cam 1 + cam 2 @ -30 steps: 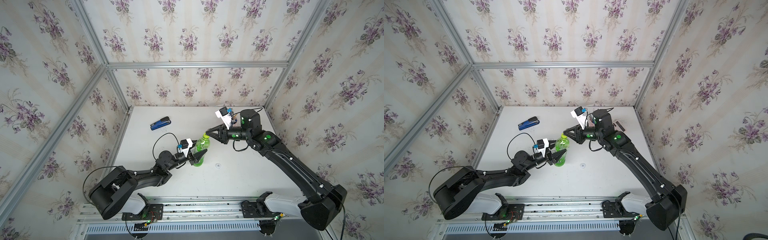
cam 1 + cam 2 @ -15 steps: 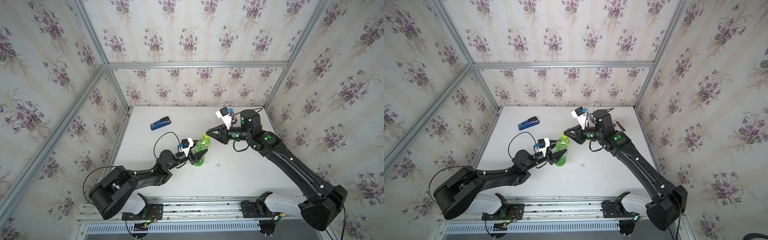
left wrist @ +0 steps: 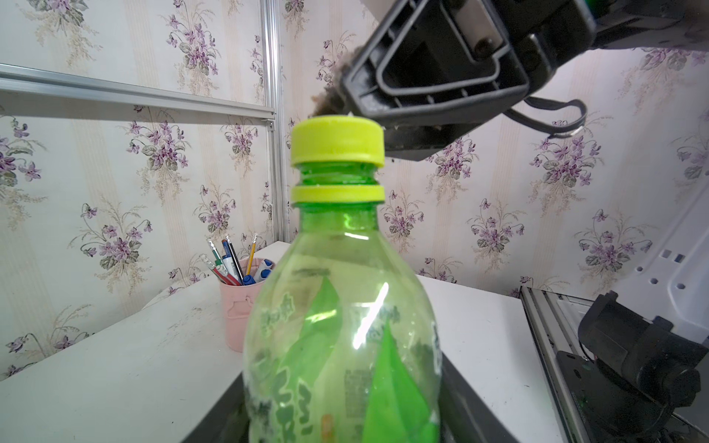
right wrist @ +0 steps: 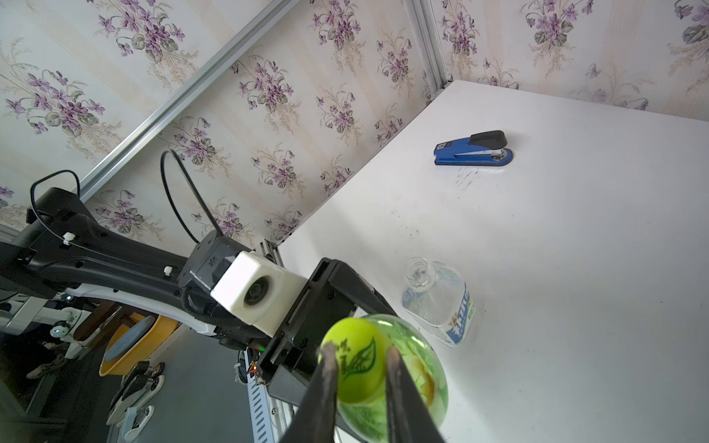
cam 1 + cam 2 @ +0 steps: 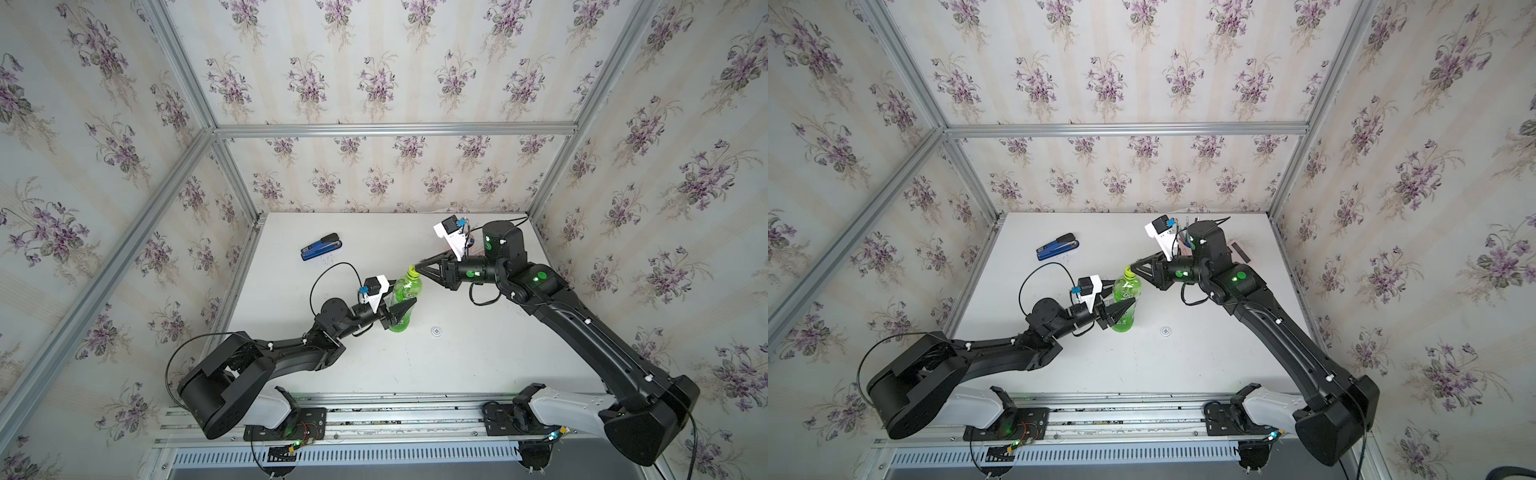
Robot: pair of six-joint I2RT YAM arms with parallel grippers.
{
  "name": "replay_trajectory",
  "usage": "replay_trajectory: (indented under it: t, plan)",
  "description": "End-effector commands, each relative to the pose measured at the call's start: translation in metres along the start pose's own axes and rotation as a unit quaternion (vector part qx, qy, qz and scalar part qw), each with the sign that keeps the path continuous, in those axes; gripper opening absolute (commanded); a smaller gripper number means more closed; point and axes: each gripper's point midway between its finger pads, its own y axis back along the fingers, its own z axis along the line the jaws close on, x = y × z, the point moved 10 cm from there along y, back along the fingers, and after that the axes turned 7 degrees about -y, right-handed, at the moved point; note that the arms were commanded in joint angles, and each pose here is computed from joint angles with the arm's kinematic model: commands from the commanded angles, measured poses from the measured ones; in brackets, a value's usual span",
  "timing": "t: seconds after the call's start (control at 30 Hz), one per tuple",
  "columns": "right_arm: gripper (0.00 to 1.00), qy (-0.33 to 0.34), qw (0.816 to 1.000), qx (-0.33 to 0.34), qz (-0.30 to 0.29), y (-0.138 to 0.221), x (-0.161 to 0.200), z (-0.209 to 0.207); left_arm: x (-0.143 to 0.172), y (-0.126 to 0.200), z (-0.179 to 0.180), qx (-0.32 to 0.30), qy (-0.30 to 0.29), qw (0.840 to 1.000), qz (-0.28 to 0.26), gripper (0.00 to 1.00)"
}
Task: Screw on the bottle caps
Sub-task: Screw the bottle cap onto the plastic bottle.
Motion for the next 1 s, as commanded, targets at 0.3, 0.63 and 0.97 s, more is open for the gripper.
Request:
replay_trajectory:
  t: [0.3,0.63,0.97]
  plan:
    - [0.27,0.011,1.0,-0.009,0.02,0.015,0.004,0.014,0.007,-0.005,0.004,-0.011,-0.005,1.0,0.005,0.61]
    - [0.32,0.026,0.998,0.05,-0.006,0.006,-0.011,0.002,0.005,-0.004,-0.001,0.019,-0.014,1.0,-0.001,0.61]
    - [0.33,0.015,1.0,0.016,0.005,-0.007,-0.012,-0.004,0.003,-0.004,-0.001,0.02,-0.016,1.0,-0.006,0.62]
